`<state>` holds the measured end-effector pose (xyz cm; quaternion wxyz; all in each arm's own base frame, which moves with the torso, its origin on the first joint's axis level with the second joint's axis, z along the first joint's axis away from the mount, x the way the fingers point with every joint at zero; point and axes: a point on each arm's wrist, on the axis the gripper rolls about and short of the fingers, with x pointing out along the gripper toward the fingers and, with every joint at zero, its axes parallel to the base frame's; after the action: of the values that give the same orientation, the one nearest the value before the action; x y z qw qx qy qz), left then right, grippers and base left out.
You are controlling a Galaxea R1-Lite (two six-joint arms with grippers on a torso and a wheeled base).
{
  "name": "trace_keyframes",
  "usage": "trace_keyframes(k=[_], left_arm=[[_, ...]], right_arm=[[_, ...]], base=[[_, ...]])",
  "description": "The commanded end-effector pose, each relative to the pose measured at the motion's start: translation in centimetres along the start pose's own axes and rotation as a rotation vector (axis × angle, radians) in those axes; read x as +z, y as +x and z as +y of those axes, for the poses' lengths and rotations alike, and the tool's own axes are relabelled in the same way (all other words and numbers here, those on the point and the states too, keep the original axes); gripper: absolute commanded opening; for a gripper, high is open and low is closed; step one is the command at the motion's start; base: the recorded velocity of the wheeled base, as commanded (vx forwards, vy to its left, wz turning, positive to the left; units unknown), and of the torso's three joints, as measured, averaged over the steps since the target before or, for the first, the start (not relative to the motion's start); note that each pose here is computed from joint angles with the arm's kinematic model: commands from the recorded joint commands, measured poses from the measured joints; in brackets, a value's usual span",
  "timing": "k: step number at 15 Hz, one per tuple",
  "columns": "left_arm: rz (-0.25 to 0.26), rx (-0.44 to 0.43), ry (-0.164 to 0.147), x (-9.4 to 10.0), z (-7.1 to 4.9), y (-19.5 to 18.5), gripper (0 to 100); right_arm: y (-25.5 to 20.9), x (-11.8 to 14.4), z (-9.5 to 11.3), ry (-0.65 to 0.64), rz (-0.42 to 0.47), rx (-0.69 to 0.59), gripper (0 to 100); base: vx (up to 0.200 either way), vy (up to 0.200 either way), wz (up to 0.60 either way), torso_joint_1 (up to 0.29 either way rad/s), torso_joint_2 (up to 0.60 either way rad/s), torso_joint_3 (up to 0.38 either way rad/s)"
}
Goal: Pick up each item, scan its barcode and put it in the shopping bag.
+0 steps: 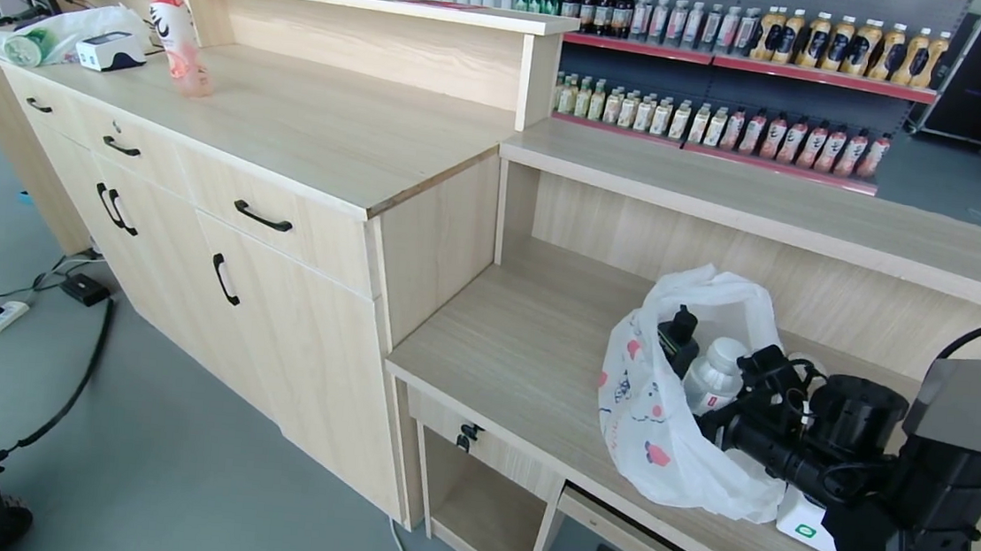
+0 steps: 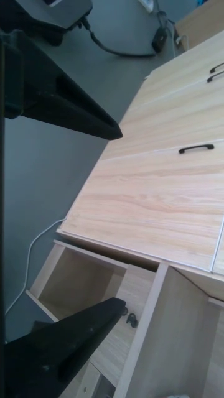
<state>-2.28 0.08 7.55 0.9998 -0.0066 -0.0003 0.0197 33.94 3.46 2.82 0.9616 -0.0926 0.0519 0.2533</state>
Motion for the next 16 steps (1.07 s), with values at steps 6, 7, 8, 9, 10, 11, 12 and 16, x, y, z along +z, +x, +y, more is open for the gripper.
trace_keyframes(k=[6,7,8,9,10,11,12,16], left_arm=[[0.0,0.001,-0.001,0.0,0.0,0.0,100],[0.0,0.001,-0.001,0.0,0.0,0.0,100],[0.0,0.001,-0.001,0.0,0.0,0.0,100],[0.0,0.001,-0.001,0.0,0.0,0.0,100],[0.0,0.001,-0.001,0.0,0.0,0.0,100],[0.0,0.002,-0.001,0.0,0.0,0.0,100],[0.0,0.002,-0.001,0.0,0.0,0.0,100],[0.0,0.002,-0.001,0.0,0.0,0.0,100]], right_arm=[[-3.6,8.2,-0.7,-0.077,-0.138,-0.02,100],[-4.2,8.5,-0.9,-0.096,-0.12,-0.039,100],[-4.8,8.8,-1.2,-0.115,-0.103,-0.058,100],[-5.8,9.6,-1.5,-0.133,-0.092,-0.078,100],[-6.9,10.6,-1.8,-0.144,-0.098,-0.095,100],[-8.0,11.8,-1.8,-0.162,-0.117,-0.119,100],[-9.4,13.1,-1.9,-0.201,-0.148,-0.147,100],[-13.5,17.9,-2.9,-0.295,-0.229,-0.261,100]], base=[[0.0,0.0,0.0,0.0,0.0,0.0],[0.0,0.0,0.0,0.0,0.0,0.0],[0.0,0.0,0.0,0.0,0.0,0.0],[0.0,0.0,0.0,0.0,0.0,0.0],[0.0,0.0,0.0,0.0,0.0,0.0],[0.0,0.0,0.0,0.0,0.0,0.0],[0.0,0.0,0.0,0.0,0.0,0.0],[0.0,0.0,-0.6,0.001,0.0,0.002]])
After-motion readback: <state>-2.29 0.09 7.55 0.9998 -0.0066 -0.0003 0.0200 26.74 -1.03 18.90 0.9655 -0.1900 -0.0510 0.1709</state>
